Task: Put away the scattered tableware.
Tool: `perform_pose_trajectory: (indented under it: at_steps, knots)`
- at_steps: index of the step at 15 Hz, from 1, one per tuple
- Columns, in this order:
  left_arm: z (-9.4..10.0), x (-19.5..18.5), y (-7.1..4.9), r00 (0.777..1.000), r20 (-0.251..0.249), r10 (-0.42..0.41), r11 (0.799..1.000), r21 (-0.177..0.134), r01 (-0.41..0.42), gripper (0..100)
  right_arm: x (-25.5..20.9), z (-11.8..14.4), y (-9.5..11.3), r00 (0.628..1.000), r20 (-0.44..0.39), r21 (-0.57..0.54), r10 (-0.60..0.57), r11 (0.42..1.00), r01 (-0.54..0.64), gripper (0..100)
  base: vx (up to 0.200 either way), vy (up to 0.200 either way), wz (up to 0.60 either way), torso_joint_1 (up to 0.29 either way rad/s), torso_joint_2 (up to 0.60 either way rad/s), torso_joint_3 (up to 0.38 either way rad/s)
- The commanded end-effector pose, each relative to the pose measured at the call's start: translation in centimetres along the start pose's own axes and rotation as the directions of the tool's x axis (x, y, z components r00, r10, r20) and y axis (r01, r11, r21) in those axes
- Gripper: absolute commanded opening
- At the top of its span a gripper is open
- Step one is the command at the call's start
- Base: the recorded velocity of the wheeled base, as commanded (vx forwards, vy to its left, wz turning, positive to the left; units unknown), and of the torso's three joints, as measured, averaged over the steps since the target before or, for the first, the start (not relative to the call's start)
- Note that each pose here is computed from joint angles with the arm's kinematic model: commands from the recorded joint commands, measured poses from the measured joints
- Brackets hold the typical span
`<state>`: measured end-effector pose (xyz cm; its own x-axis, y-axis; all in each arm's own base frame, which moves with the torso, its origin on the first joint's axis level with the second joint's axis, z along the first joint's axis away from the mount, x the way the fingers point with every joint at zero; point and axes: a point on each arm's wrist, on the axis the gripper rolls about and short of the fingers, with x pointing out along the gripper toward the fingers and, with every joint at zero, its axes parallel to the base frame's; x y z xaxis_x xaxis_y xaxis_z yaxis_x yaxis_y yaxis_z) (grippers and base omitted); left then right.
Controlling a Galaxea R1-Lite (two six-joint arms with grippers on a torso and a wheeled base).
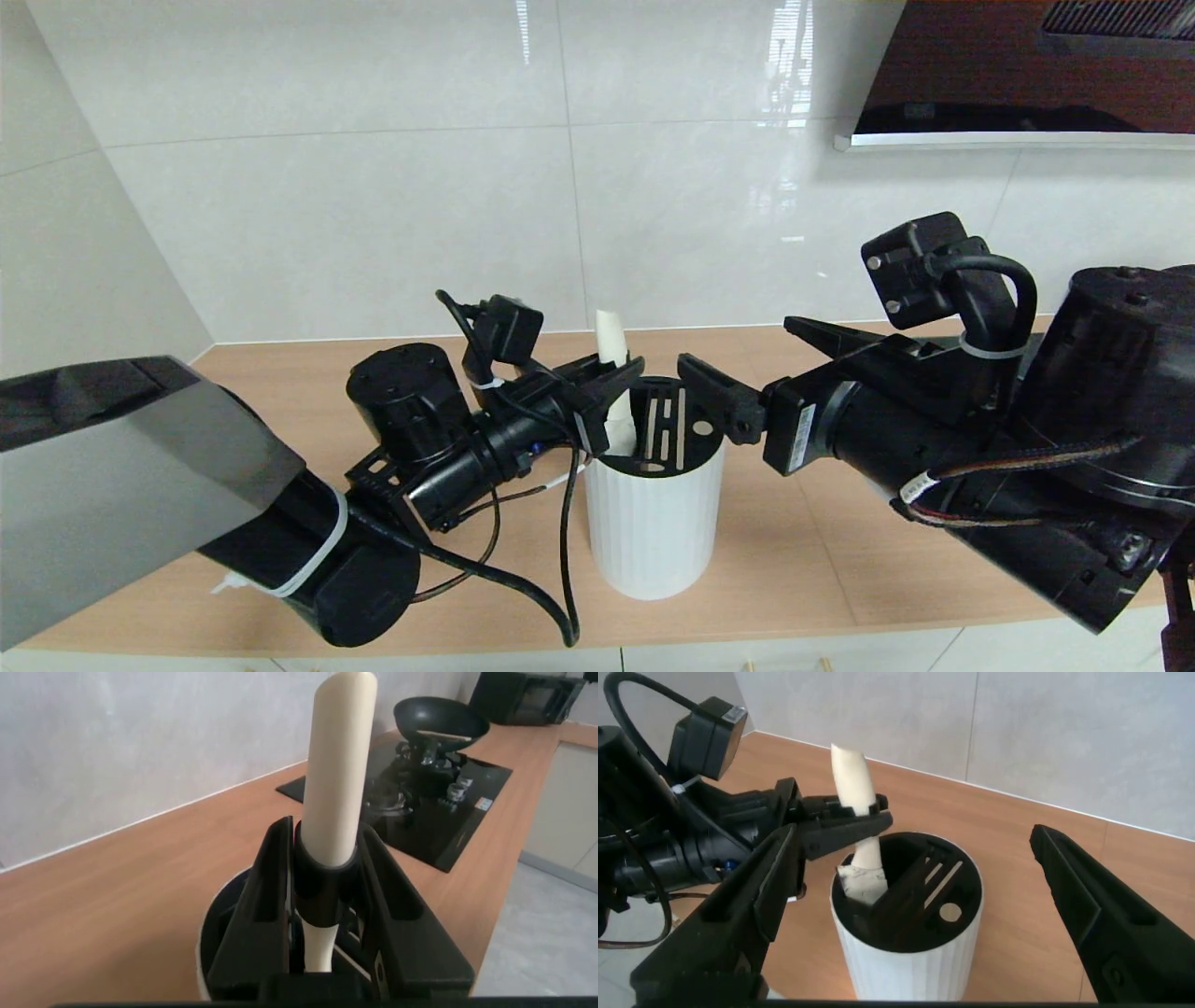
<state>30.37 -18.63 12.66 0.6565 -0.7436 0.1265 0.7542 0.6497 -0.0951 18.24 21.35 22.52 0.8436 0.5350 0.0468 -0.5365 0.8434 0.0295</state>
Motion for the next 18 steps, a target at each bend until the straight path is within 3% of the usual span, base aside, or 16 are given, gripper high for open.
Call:
perform_pose_trajectory:
  at_steps: [1, 2, 8, 9, 10, 12, 14, 15, 16, 18]
  knots:
    - [-0.1, 0.0, 0.0, 1.0, -0.004, 0.0, 1.0, -0.002, 0.0, 0, 0.0, -0.1, 0.0, 1.0, -0.002, -0.001, 0.0, 1.0, 0.0, 100, 0.0, 0.0, 0.0, 0.0, 0.0, 0.0]
    - [0.0, -0.1, 0.0, 1.0, -0.001, 0.0, 1.0, -0.001, 0.0, 100, 0.0, -0.1, 0.0, 1.0, -0.002, -0.001, 0.0, 1.0, 0.0, 100, 0.0, 0.0, 0.0, 0.0, 0.0, 0.0]
    - [1.5, -0.2, -0.2, 0.996, 0.082, 0.02, 1.0, 0.022, -0.022, 100, 0.0, 0.0, 0.0, 1.0, 0.001, 0.0, 0.001, 1.0, -0.001, 100, 0.0, 0.0, 0.0, 0.0, 0.0, 0.0]
    - [2.4, -0.4, -0.4, 0.993, 0.115, 0.022, 0.999, 0.03, -0.026, 100, 0.0, 0.0, 0.0, 1.0, 0.001, 0.0, 0.001, 1.0, -0.001, 100, 0.0, 0.0, 0.0, 0.0, 0.0, 0.0]
    - [4.4, -1.0, -0.8, 0.98, 0.198, 0.038, 0.998, 0.037, -0.046, 100, -0.1, 0.1, 0.0, 1.0, 0.004, 0.001, 0.001, 1.0, -0.001, 100, 0.0, 0.0, 0.0, 0.0, 0.0, 0.0]
    - [10.0, -3.9, -2.3, 0.932, 0.356, 0.07, 0.997, 0.011, -0.079, 100, -0.1, 0.3, -0.4, 1.0, 0.012, 0.003, -0.012, 1.0, 0.012, 100, 0.0, 0.0, 0.0, 0.0, 0.0, 0.0]
    - [13.9, -8.5, -4.4, 0.891, 0.453, 0.019, 1.0, -0.016, -0.014, 100, -0.1, 0.6, -0.9, 0.999, 0.022, -0.005, -0.03, 1.0, 0.03, 100, 0.0, 0.0, 0.0, 0.0, 0.0, 0.0]
    - [15.2, -10.1, -5.2, 0.882, 0.471, -0.031, 1.0, 0.011, 0.029, 100, -0.3, 1.0, -1.9, 0.997, 0.038, -0.025, -0.062, 0.998, 0.063, 100, 0.0, 0.0, 0.0, 0.0, 0.0, 0.0]
    - [15.5, -10.5, -5.4, 0.883, 0.468, -0.043, 0.999, 0.017, 0.039, 100, -0.5, 1.4, -2.5, 0.995, 0.05, -0.035, -0.082, 0.996, 0.083, 100, 0.0, 0.0, 0.0, 0.0, 0.0, 0.0]
    - [17.0, -13.8, -6.8, 0.917, 0.396, -0.047, 0.999, 0.001, 0.05, 100, -2.4, 3.0, -6.3, 0.971, 0.109, -0.035, -0.213, 0.975, 0.218, 100, 0.0, 0.0, 0.0, 0.0, 0.0, 0.0]
